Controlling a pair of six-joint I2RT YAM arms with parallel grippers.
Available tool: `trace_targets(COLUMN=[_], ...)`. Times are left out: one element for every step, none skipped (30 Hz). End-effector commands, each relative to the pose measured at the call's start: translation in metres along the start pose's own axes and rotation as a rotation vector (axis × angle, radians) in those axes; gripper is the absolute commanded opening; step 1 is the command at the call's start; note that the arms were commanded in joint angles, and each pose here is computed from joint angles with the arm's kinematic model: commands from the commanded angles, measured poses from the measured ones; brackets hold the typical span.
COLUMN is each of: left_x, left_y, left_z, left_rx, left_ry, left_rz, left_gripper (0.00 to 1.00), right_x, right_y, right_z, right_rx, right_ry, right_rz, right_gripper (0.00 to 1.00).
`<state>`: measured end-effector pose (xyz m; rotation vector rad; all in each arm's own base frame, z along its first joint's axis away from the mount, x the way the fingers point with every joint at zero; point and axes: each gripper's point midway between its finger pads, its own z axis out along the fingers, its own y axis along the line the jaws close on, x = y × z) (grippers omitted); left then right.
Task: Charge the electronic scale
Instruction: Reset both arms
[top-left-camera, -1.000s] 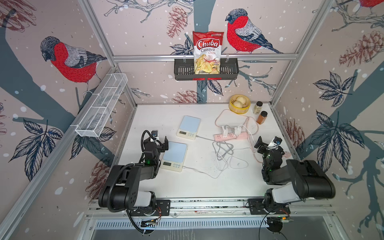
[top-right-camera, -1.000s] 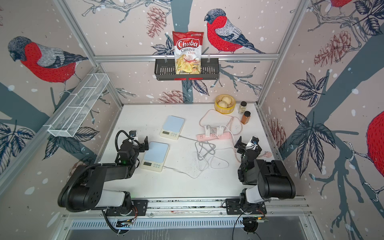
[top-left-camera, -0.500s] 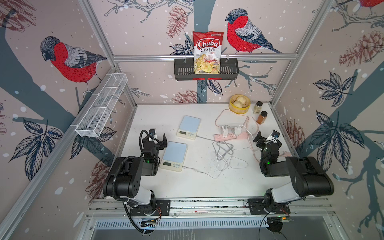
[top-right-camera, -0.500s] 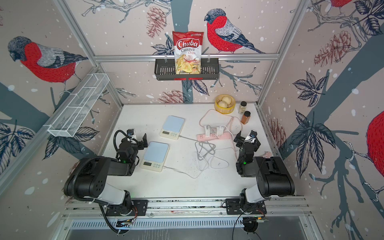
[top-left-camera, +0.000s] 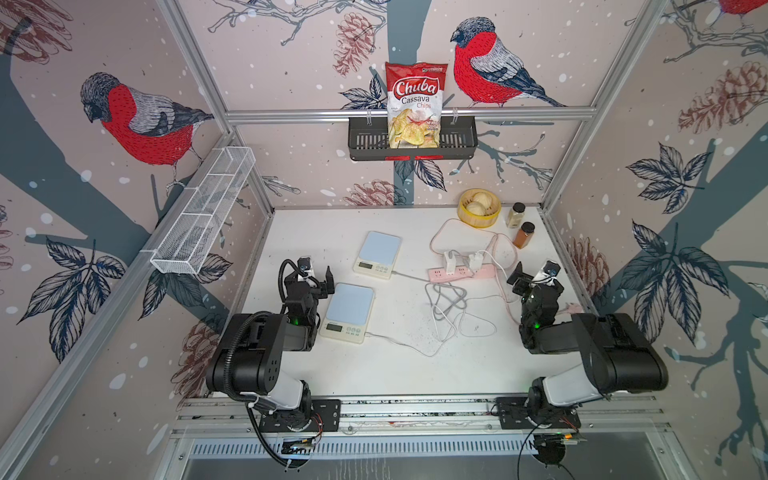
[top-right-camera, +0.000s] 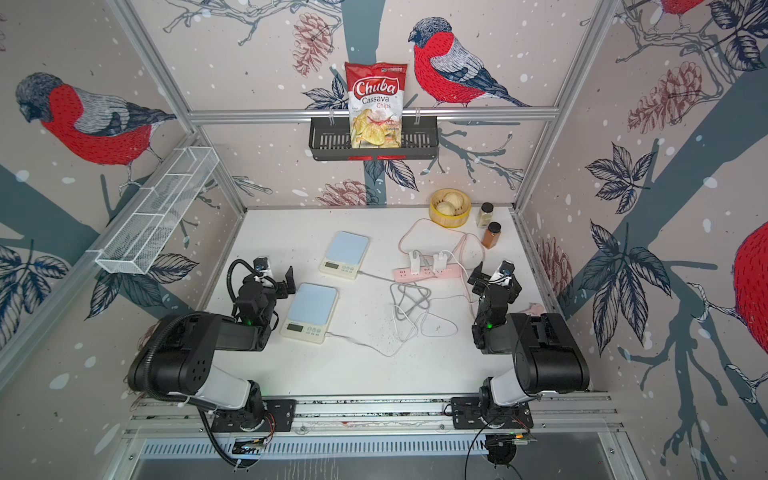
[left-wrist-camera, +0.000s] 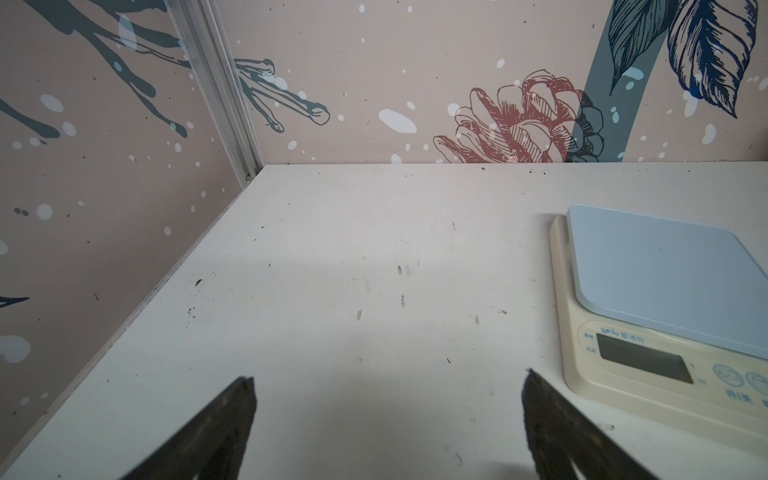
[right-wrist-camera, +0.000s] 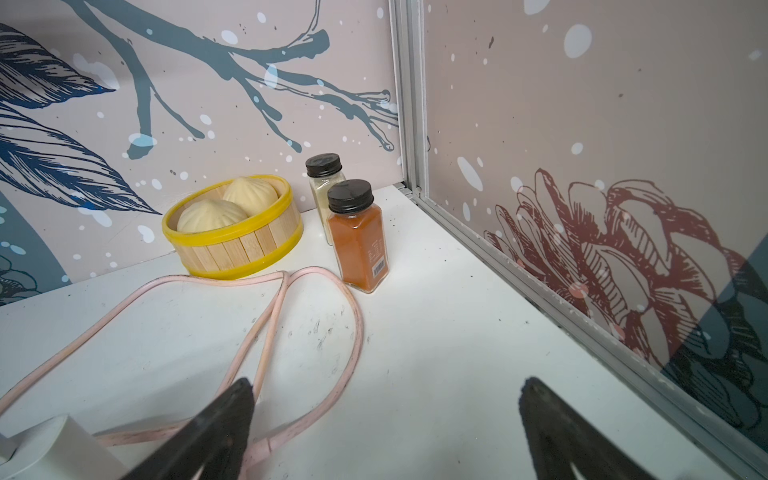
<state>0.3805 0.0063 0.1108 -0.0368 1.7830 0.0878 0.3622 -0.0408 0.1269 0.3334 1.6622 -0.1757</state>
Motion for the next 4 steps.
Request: trace_targets(left_x=[-0.0124, -0.0128, -0.0131, -0.0125], left_y=[0.0019, 0.0023, 0.0025, 0.0030], left_z=[-0.0007, -0.0011, -0.0011, -0.0011], left_rx=[-0.014, -0.014, -0.013, -0.012], left_ry=[-0.048, -0.051, -0.052, -0.050], left_rz=[-0.008, -0.010, -0.012, -0.016], left_gripper=[0.98, 0.98, 0.98, 0.98], right_x=[-0.0019, -0.0017, -0.0018, -0.0019], right_y=[-0.0020, -0.0020, -0.0016, -0.0019], right_z=[0.0007, 0.0006, 0.0006, 0.0006], right_rx=[0.015, 0.015, 0.014, 0.015], right_ry=[-0.006, -0.005, -0.006, -0.006], right_rz=[-0.009, -0.010, -0.010, -0.010], right_gripper=[1.00, 1.00, 1.00, 1.00])
